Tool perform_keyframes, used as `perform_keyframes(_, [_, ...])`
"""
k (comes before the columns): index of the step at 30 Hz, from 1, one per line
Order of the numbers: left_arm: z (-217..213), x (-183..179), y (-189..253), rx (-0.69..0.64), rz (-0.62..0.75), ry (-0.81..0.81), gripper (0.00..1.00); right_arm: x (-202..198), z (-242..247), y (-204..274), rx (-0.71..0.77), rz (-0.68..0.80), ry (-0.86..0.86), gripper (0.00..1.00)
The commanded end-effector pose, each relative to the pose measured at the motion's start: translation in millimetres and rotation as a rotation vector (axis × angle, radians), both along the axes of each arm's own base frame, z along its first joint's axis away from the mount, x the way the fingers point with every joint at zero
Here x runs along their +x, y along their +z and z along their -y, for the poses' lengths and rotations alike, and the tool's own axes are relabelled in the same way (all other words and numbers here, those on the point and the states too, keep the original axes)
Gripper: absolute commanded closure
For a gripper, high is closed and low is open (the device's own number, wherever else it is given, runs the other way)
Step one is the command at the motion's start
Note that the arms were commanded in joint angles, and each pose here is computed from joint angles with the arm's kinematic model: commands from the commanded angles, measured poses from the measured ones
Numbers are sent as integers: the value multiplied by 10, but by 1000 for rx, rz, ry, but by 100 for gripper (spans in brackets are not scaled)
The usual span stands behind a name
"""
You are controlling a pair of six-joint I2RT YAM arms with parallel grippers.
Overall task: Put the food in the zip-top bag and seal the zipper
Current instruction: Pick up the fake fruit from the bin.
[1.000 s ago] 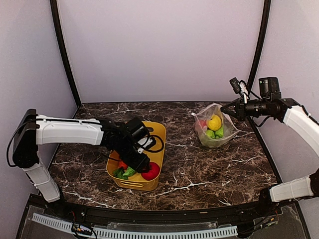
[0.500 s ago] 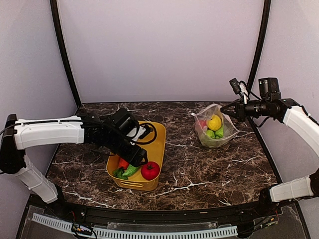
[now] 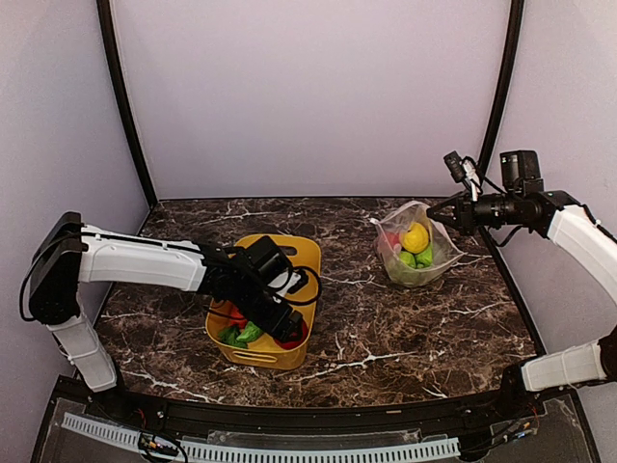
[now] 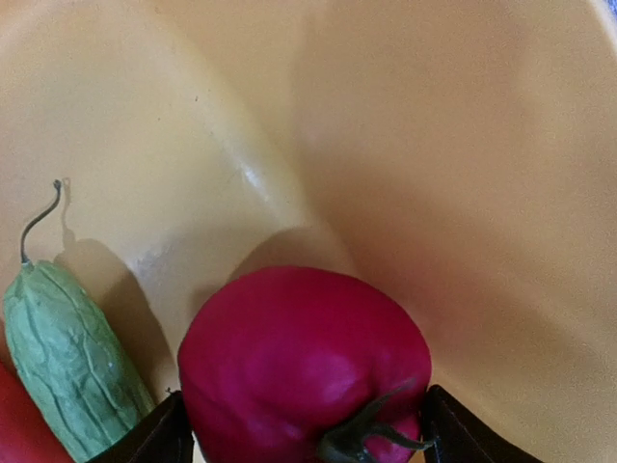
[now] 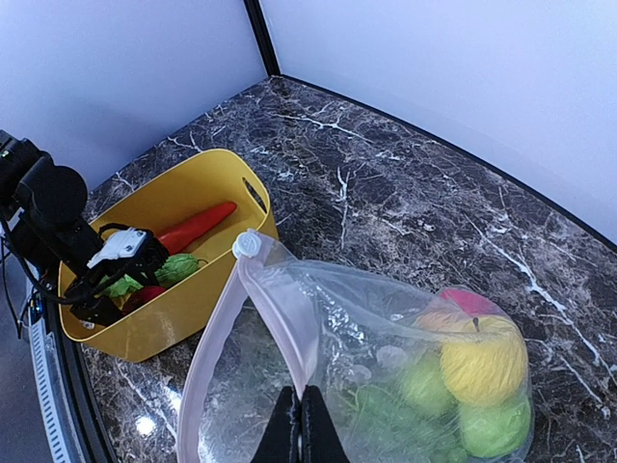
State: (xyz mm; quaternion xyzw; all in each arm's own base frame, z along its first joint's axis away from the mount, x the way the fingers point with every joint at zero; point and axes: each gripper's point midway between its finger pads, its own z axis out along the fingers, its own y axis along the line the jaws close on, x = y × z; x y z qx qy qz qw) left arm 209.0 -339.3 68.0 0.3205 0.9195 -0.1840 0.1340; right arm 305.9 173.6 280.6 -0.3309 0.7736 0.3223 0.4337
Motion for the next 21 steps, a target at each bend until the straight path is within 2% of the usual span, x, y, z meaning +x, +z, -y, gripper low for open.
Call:
perform_keyframes(1, [72,-4,-122,13,-26,1,20,13,15,34,-4,23,-9,100])
perform_keyframes(3, [73,-19,-175,23,-39,-2,21,16,15,21,-5,21,-10,100])
perform_keyframes(8, [40,5,-130,25,-19,12,37,15,18,27,-4,24,-11,100])
perform_keyframes(11, [-19,50,42,26,28,26,47,10,15,32,-2,24,-9,100])
perform_keyframes(17, [-208,151,533,26,157,60,54,2,17,51,-2,29,-10,100])
perform_keyframes(21, [-204,122,844,-59,198,61,57,17,16,81,-3,32,-11,100])
